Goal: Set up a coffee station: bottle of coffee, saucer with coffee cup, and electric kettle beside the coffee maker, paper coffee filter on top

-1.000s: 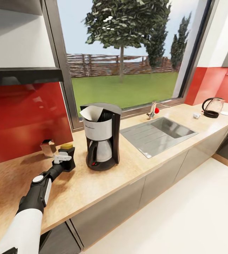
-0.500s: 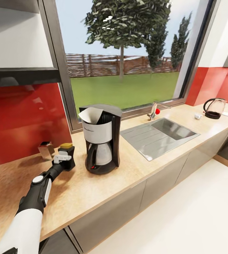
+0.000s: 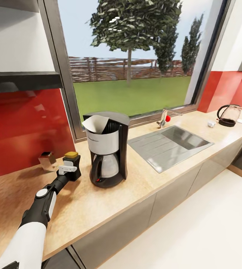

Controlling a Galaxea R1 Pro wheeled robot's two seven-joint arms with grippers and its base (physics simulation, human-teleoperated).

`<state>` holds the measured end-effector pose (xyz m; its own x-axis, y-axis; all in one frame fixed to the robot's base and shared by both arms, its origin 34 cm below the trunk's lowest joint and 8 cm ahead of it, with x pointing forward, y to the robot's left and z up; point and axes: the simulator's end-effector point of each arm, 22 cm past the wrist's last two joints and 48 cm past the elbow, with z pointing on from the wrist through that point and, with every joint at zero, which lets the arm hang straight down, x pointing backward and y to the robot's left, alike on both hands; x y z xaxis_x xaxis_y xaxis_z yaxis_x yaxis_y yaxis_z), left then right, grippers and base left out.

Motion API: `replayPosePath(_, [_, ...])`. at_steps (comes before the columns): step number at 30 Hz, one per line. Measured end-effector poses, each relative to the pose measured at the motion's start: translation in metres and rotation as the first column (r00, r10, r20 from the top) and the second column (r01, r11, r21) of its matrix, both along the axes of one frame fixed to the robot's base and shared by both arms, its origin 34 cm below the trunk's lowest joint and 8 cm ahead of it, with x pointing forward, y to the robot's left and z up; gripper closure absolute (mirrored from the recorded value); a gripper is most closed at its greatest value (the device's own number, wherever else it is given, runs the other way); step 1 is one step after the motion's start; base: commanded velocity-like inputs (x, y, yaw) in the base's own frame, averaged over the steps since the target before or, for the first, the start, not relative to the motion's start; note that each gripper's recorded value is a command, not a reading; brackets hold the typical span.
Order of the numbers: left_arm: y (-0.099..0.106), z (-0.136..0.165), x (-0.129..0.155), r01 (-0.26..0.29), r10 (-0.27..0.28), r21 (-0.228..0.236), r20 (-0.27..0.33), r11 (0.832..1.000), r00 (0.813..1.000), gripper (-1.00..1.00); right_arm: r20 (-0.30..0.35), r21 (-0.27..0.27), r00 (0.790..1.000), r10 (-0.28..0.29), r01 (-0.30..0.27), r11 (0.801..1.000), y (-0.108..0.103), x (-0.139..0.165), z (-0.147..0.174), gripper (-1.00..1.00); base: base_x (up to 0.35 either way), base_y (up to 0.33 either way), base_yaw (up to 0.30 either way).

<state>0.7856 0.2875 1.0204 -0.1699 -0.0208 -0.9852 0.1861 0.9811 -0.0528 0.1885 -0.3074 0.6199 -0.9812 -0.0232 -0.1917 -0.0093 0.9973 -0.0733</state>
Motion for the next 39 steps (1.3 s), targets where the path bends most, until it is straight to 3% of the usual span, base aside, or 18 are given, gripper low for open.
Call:
replayPosePath(34, [0.0, 0.0, 0.0, -0.001, 0.001, -0.001, 0.005, 1.0, 1.0, 1.0, -0.001, 0.0, 1.0, -0.001, 0.001, 1.0, 0.0, -0.001, 0.0, -1.0, 0.048, -0.027, 0.0])
replayPosePath(39, [0.002, -0.013, -0.015, -0.005, 0.004, 0.006, 0.022, 1.0, 1.0, 1.0, -0.001, -0.001, 1.0, -0.001, 0.001, 1.0, 0.0, -0.001, 0.0, -1.0, 0.0, 0.0, 0.0])
